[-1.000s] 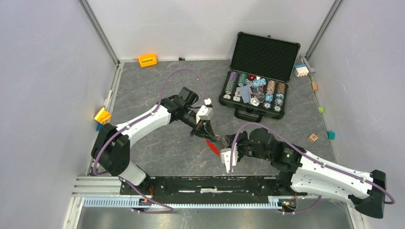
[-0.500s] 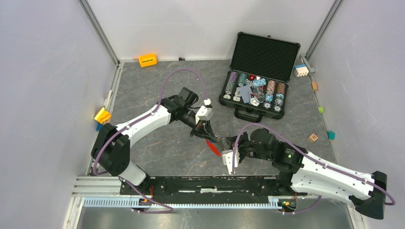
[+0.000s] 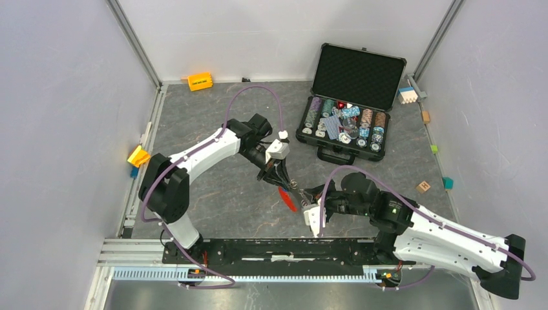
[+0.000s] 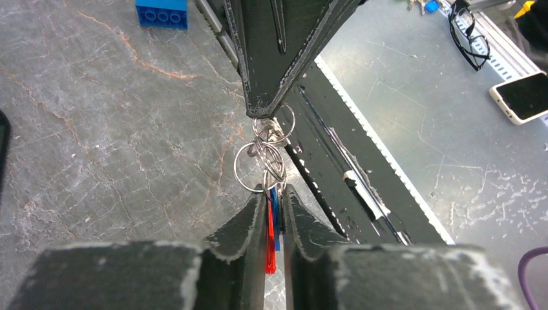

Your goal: Put the keys on the keyring

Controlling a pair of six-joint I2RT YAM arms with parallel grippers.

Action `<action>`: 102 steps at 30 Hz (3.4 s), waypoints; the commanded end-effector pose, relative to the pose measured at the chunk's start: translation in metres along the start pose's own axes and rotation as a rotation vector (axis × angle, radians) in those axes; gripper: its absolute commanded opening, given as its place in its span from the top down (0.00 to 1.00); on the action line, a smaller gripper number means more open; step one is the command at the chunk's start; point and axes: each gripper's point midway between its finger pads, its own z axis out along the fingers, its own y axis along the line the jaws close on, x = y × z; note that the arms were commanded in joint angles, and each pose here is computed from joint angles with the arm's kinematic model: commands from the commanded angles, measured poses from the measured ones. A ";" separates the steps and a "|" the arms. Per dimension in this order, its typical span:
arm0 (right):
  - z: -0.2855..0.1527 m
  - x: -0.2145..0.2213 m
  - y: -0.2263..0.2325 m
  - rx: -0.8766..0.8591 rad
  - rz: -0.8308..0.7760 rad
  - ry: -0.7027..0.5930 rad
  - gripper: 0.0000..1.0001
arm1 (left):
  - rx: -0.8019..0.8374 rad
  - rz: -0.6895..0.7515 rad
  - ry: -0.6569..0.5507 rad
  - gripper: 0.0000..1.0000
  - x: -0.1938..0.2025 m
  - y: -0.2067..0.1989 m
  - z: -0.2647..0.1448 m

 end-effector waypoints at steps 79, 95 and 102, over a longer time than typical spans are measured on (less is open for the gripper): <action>0.025 -0.025 -0.080 -0.028 0.618 -0.402 1.00 | -0.421 0.395 -0.039 0.67 -0.059 -0.010 -0.046; 0.025 -0.024 -0.079 -0.040 0.643 -0.430 1.00 | -0.399 0.370 -0.078 0.82 -0.061 -0.004 -0.040; 0.025 -0.022 -0.080 -0.037 0.649 -0.429 1.00 | -0.389 0.363 -0.083 0.98 -0.061 -0.005 -0.037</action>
